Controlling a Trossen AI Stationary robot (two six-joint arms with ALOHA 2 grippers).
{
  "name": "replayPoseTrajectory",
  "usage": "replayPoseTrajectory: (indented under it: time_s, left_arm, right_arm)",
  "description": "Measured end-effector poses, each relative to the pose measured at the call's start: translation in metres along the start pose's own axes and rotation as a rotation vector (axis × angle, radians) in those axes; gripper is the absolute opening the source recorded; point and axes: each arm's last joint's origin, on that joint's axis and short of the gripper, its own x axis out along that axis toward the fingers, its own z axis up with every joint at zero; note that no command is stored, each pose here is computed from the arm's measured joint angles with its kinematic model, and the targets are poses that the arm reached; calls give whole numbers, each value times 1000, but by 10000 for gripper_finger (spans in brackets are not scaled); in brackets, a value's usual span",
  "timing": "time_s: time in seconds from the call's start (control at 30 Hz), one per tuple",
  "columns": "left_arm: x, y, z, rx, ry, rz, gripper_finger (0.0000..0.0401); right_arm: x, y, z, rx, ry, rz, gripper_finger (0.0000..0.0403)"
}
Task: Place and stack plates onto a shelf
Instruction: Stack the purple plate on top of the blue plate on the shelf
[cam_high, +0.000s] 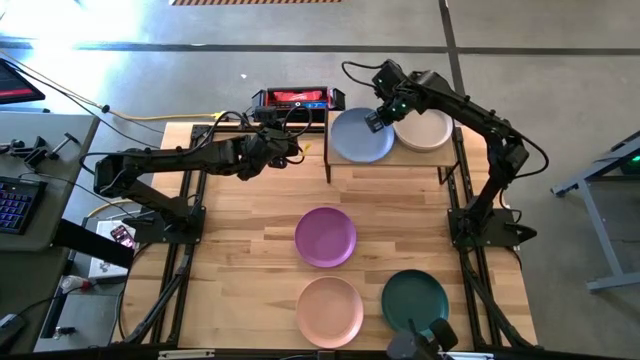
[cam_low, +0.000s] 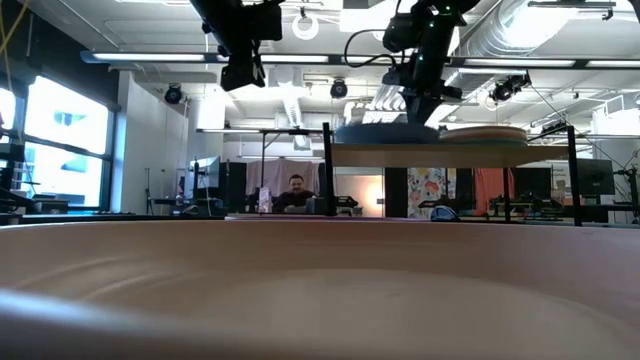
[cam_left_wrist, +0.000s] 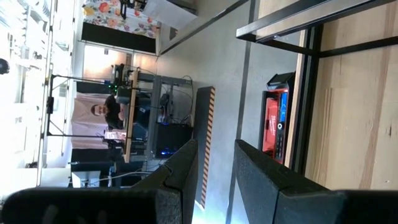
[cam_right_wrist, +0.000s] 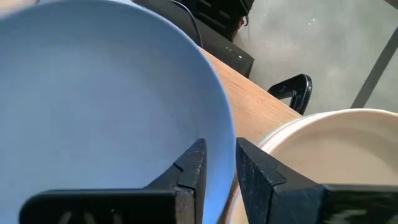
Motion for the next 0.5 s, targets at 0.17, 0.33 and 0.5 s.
replayPoseTrajectory:
  time_s: [0.17, 0.33, 0.5]
  left_arm:
    - [0, 0, 0, -37, -9, -11, 92]
    - [0, -7, -2, -169, -53, -138, 92]
    - [-2, -16, -5, -364, -63, -316, 92]
  right_arm:
    - [-1, 1, 0, -10, 4, 31, 64]
    - [-13, 1, -3, -17, -6, 121, 64]
    - [-31, 0, -9, -17, -28, 200, 64]
